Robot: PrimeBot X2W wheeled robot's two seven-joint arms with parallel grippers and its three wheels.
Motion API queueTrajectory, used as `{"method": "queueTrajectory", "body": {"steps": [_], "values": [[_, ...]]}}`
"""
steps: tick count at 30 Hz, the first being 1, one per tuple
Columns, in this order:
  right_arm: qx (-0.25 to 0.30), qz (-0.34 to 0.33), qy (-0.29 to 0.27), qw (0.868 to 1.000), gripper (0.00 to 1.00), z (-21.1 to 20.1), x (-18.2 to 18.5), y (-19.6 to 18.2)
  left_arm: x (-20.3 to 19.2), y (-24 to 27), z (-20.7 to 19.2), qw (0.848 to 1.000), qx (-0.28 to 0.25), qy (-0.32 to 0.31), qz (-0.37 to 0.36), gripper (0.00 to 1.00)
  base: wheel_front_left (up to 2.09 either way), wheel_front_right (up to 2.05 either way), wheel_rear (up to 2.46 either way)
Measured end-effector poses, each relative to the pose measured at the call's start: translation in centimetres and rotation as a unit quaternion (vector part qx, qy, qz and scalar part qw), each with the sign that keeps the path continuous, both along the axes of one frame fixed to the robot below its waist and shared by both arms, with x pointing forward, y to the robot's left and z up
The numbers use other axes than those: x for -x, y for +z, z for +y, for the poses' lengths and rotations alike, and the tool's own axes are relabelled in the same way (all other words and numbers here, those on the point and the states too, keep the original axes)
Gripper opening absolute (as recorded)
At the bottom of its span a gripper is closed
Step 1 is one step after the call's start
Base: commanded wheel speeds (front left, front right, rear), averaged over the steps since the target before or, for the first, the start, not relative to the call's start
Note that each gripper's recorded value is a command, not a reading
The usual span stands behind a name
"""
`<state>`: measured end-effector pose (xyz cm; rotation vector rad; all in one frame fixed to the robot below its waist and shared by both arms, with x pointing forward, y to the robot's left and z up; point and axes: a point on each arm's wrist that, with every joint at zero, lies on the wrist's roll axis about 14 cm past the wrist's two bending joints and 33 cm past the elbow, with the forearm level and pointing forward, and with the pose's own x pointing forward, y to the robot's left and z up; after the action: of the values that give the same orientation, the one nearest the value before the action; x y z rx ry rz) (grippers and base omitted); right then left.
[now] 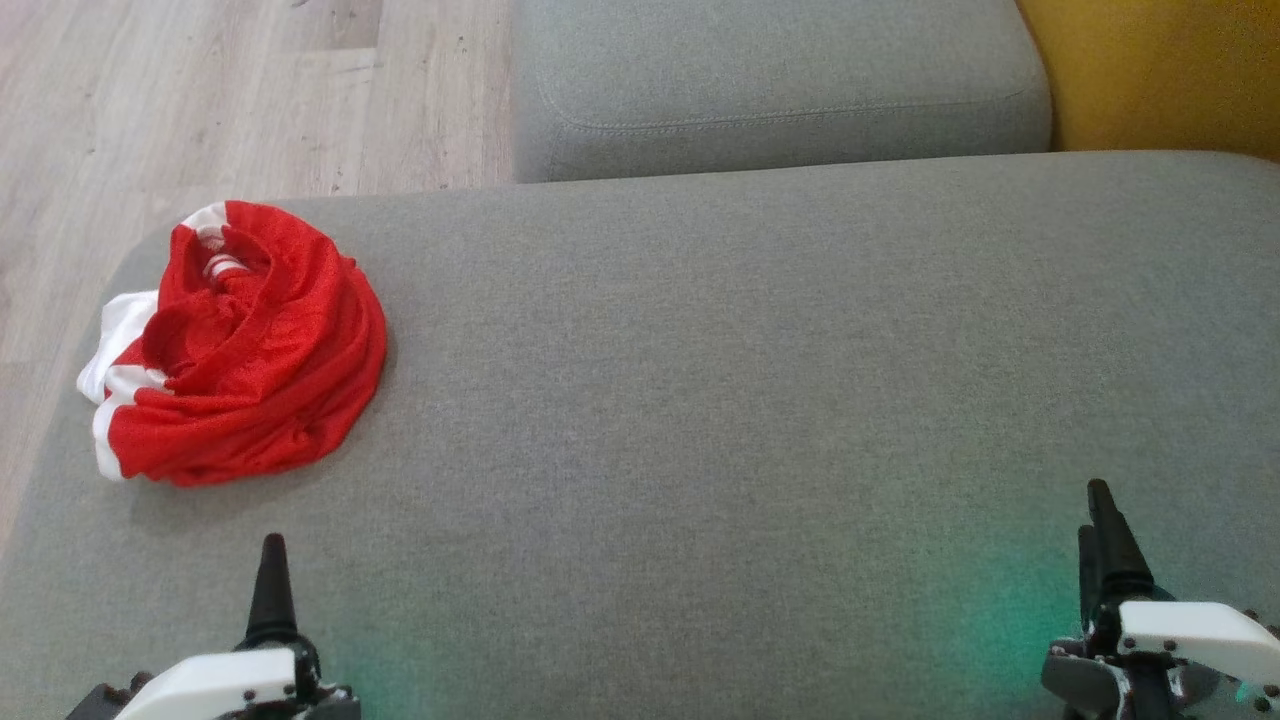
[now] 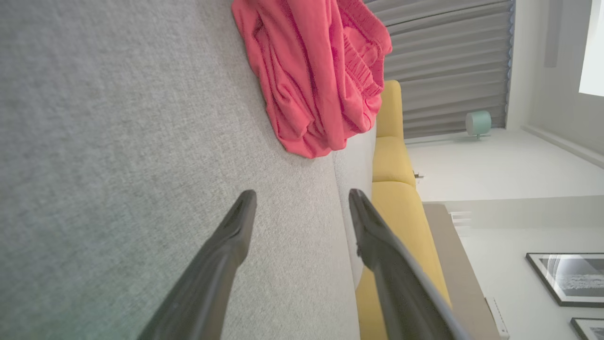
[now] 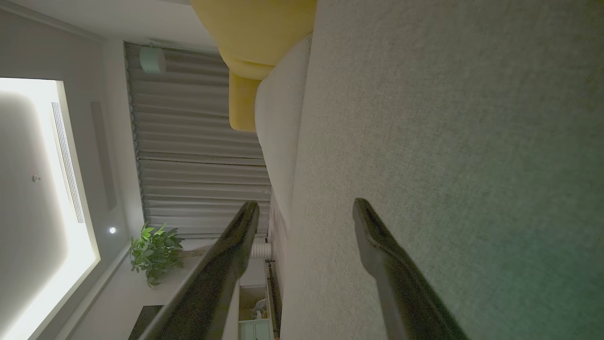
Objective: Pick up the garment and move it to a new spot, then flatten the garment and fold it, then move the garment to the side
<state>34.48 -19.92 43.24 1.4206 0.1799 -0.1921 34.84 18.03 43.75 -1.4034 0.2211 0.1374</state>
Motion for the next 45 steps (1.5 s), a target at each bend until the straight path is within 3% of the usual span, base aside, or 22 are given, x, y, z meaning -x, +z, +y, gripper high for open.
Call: {"method": "queueTrajectory", "body": {"steps": [21, 45], "values": [[0.143, -0.027, 0.044, 0.988, 1.00, 1.3, -0.2, 1.8, 0.2, 1.5, -0.4, 0.990, -0.135, -0.021, -0.018, 1.00, 0.00, 0.00, 0.00], [0.291, -0.049, 0.098, 0.951, 1.00, 3.6, 0.3, 2.4, 0.7, 2.5, -1.1, 0.953, -0.299, -0.044, -0.036, 1.00, 0.00, 0.00, 0.00]]}}
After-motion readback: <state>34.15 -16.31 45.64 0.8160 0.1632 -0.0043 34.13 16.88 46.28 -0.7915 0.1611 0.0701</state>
